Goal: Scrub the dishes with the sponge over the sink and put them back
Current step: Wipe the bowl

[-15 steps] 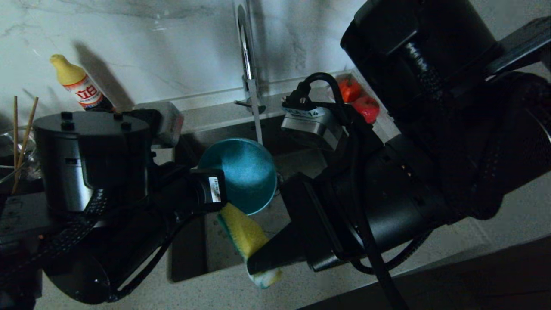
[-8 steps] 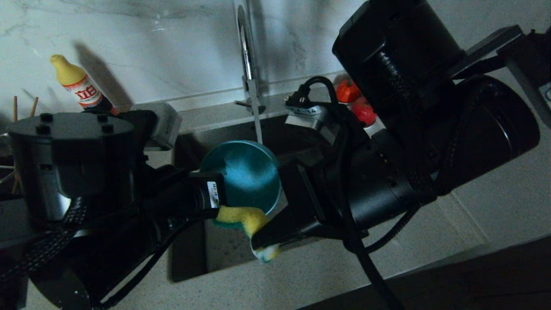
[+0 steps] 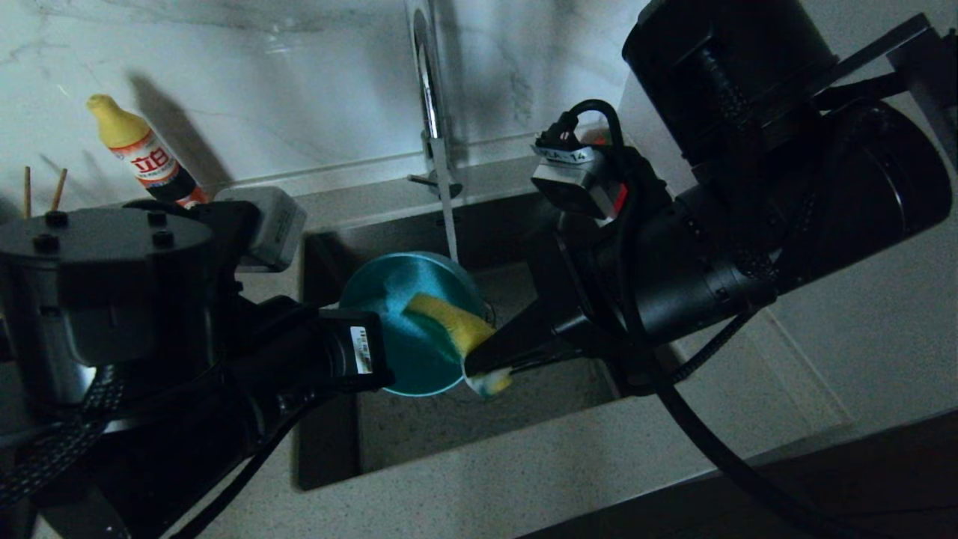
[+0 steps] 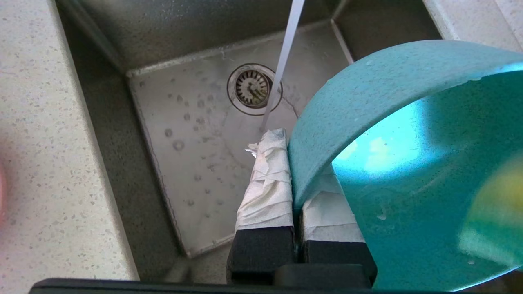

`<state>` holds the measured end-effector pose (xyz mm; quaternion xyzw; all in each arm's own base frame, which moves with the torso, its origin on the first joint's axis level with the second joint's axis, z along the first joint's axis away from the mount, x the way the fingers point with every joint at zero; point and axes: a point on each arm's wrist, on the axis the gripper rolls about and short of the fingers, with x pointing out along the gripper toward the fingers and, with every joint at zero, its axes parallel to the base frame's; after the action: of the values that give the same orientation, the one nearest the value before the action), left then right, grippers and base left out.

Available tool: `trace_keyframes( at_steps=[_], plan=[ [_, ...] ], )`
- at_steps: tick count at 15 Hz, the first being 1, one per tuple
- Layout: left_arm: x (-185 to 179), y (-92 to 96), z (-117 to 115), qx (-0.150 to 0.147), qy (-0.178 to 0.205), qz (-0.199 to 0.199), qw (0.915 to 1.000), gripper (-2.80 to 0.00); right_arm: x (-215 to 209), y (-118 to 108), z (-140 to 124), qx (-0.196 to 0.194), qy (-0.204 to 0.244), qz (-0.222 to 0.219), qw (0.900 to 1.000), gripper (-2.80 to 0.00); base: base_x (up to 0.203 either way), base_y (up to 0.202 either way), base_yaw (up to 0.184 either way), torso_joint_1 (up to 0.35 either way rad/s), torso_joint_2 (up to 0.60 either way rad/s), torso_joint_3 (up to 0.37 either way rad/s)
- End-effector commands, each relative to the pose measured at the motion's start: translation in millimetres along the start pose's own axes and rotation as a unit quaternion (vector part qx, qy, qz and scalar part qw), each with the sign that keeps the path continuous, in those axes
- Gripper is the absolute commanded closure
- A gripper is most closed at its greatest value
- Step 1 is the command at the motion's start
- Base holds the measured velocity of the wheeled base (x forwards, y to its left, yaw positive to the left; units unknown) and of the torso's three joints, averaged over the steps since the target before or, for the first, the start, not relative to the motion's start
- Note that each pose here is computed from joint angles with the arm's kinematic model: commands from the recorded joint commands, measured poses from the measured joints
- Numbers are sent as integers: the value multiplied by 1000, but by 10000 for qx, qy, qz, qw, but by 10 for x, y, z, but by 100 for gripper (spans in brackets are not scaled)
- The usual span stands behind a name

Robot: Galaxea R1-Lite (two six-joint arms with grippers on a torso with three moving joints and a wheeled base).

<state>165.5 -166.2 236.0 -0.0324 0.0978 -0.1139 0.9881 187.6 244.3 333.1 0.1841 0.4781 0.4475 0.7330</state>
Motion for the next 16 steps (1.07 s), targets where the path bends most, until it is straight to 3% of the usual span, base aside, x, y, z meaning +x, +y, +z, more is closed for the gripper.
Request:
trace_keyframes(
  at_steps=[1,4,10,16],
  plan=[
    [21,-7,-4,19,4,31,10000,0,-60,10,-6,13,-32,29,10000,0,0,0,0,0,0,0],
    [59,-39,5,-94,-230,-19,9997,0,-47,9,-6,12,-15,33,10000,0,0,0,0,0,0,0],
    [56,-23,-83,225,-649,-95,9976,0,133,-22,54,8,-31,67,10000,0,0,0,0,0,0,0],
    [49,-13,-141,283,-577,-234,9977,0,85,22,117,-152,-354,254,9989,0,0,0,0,0,0,0]
  ],
)
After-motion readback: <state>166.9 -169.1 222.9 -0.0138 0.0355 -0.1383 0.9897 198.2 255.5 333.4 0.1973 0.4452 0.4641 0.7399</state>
